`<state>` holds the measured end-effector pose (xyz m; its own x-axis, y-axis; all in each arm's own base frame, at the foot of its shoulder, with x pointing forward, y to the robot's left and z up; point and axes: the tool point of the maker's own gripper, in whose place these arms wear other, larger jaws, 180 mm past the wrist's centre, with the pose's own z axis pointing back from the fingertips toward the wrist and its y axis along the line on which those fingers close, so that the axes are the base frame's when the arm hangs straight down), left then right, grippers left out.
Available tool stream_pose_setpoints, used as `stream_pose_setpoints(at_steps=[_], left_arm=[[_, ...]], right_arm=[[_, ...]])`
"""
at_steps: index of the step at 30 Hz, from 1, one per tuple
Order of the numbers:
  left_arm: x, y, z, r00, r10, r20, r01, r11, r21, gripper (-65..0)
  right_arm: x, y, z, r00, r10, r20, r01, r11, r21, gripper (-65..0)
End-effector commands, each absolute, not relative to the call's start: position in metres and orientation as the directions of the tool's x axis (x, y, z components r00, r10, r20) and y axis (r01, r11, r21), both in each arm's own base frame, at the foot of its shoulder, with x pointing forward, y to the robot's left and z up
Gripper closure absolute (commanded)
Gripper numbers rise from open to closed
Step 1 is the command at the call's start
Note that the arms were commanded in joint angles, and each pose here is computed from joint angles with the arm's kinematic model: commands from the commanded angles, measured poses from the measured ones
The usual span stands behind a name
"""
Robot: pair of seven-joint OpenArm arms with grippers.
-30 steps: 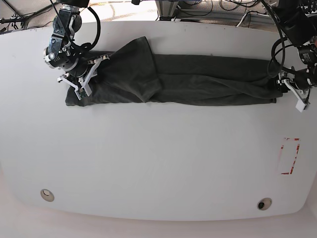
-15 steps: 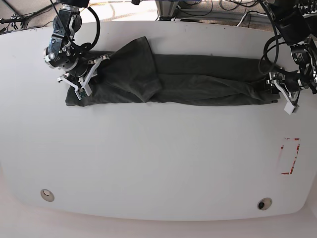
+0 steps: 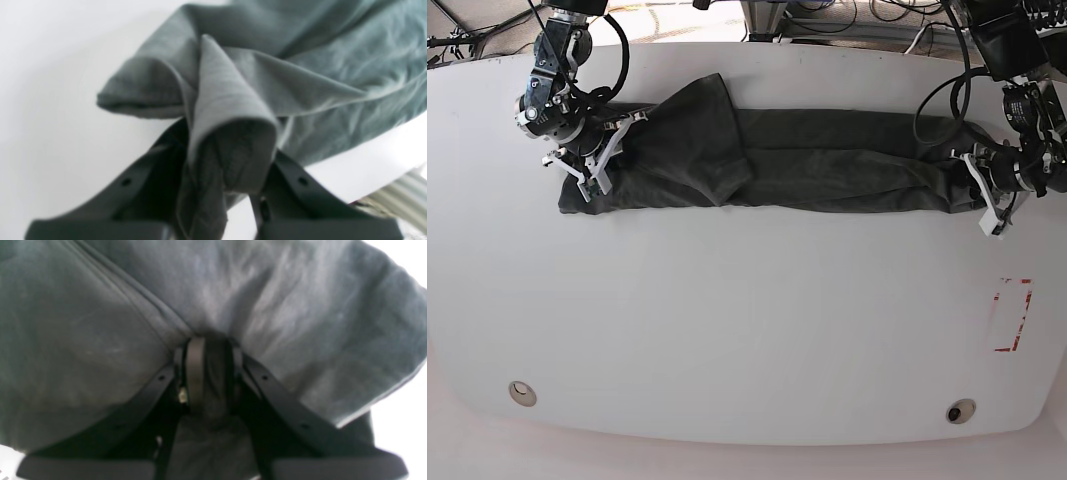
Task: Fold the T-shirt properly
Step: 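Grasp the shirt end with the left gripper and fold it toward the right gripper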
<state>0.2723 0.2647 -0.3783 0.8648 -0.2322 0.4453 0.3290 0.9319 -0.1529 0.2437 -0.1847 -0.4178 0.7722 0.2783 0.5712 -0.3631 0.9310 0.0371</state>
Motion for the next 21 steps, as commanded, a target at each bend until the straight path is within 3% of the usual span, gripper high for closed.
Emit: stream_pose_setpoints(at_steps=[1, 8, 17, 21], left_arm=[[0.299, 0.249, -0.331, 0.751, -0.342, 0.565, 0.434, 0.9, -0.033, -5.1], [0.303, 0.17, -0.292, 0.529, -0.583, 0.616, 0.667, 0.735, 0.122, -5.3], [0.286, 0.068, -0.295, 0.404, -0.598, 0.692, 0.828, 0.56, 0.001, -5.4], [0.285, 0.045, -0.298, 0.393, -0.594, 0.702, 0.839, 0.545, -0.009, -5.4]], right_arm=[[0.249, -0.187, -0.411, 0.757, 0.285, 0.587, -0.366, 0.93, 0.021, -10.3], [0.249, -0.187, -0.41, 0.757, 0.285, 0.589, -0.366, 0.93, 0.02, -10.3], [0.249, -0.185, -0.412, 0.759, 0.281, 0.587, -0.366, 0.93, 0.028, -10.3], [0.249, -0.18, -0.412, 0.759, 0.273, 0.591, -0.363, 0.931, 0.037, -10.3]])
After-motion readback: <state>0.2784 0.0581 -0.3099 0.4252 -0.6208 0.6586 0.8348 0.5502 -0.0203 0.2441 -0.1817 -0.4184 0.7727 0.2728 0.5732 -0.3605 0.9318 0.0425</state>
